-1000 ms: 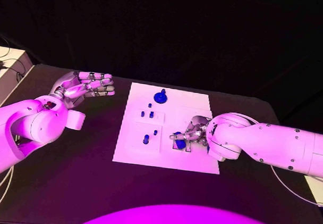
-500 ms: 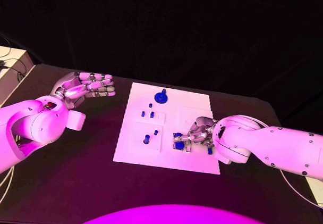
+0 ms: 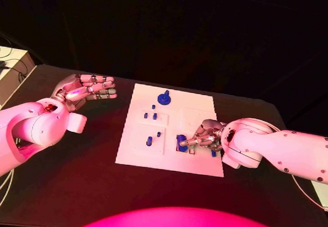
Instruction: Assemble the parts on the task board
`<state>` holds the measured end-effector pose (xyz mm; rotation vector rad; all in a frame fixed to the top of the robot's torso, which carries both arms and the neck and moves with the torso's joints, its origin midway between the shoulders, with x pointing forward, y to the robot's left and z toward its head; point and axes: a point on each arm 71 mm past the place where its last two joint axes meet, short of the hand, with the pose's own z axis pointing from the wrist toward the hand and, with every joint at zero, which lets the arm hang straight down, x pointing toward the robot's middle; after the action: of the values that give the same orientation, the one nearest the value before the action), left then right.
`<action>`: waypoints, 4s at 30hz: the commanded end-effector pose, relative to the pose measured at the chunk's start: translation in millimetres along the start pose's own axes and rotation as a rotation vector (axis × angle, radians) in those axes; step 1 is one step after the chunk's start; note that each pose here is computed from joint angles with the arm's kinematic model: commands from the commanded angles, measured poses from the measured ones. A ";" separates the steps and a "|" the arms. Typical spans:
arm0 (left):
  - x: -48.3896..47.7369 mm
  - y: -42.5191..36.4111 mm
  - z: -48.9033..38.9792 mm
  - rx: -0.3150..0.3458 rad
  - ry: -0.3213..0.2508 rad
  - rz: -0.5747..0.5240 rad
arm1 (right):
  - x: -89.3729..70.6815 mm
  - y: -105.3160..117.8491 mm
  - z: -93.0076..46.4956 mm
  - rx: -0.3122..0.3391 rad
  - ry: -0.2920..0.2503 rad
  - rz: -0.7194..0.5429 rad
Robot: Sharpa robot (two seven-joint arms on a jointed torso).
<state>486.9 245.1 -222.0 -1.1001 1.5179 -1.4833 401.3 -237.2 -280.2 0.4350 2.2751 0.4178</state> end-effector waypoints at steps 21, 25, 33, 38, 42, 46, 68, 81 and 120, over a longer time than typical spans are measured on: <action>2.7 1.5 -0.9 0.000 0.018 -0.012 | 4.7 -1.9 3.9 -0.004 0.006 -0.018; 2.0 1.8 -1.1 -0.001 0.016 -0.012 | 5.3 0.6 5.5 -0.007 0.001 -0.019; 2.4 2.0 -1.1 -0.002 0.018 -0.013 | 8.4 3.8 8.2 -0.007 0.027 -0.033; 1.7 2.1 -1.5 -0.004 0.017 -0.013 | 9.6 0.8 9.4 0.006 0.050 -0.046; 1.5 2.7 -1.7 -0.006 0.017 -0.013 | 11.6 -0.5 10.1 0.005 0.072 -0.053; 1.7 3.8 -2.0 -0.009 0.018 -0.015 | 15.0 0.0 10.6 -0.002 0.092 -0.053; 2.6 6.7 -2.0 -0.013 0.019 -0.017 | 11.5 0.2 5.8 -0.114 0.032 0.059; 2.7 7.2 -1.4 -0.007 0.017 -0.020 | -34.1 -32.9 -8.5 -0.123 -0.057 0.128; 3.1 7.8 -1.8 0.003 0.017 -0.025 | -22.2 -82.1 -1.8 0.222 -0.039 -0.198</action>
<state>484.2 244.3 -230.3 -1.1181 1.5221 -1.4879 400.2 -320.3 -298.6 0.3499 2.3026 0.0885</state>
